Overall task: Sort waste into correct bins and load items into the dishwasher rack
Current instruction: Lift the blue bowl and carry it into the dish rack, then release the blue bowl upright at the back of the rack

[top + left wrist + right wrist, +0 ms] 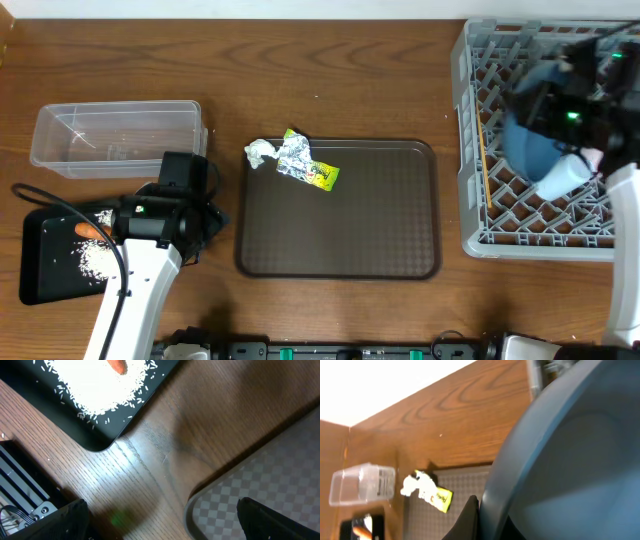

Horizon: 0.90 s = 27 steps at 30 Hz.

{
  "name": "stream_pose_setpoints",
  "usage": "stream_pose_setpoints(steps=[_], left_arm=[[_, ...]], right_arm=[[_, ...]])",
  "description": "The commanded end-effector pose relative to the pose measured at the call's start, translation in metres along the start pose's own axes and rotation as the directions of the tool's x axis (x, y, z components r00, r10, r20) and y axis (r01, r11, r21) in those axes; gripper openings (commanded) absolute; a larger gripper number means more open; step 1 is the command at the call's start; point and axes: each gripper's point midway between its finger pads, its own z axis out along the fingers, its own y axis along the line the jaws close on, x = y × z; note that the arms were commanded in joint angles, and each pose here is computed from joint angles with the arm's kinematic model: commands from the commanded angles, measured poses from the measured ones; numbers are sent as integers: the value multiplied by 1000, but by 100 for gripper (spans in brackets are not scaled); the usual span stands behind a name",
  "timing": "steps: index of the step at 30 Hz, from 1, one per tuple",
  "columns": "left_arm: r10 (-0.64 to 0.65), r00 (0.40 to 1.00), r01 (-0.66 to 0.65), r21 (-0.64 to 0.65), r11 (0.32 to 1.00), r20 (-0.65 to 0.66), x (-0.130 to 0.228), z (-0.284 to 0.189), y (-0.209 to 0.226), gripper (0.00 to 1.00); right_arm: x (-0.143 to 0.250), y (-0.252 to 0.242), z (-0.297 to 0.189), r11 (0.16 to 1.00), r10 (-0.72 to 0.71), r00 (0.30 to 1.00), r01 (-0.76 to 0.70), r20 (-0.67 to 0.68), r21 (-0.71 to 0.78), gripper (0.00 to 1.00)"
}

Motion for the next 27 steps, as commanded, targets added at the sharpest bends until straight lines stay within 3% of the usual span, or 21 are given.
stream_pose_setpoints(steps=[1,11,17,27], left_arm=[[-10,1000,10,-23,1000,4,-1,2,4,98],[-10,1000,10,-23,1000,4,-1,2,4,98],[-10,1000,10,-23,1000,4,-1,2,4,98],[-10,1000,10,-23,1000,4,-1,2,4,98]], right_arm=[[-7,-19,-15,999,53,998,-53,23,-10,1],[-41,-88,-80,968,249,949,-236,195,-87,1],[-60,-109,-115,948,303,907,-256,291,-188,1],[-108,-143,-103,936,331,866,-252,376,-244,1]])
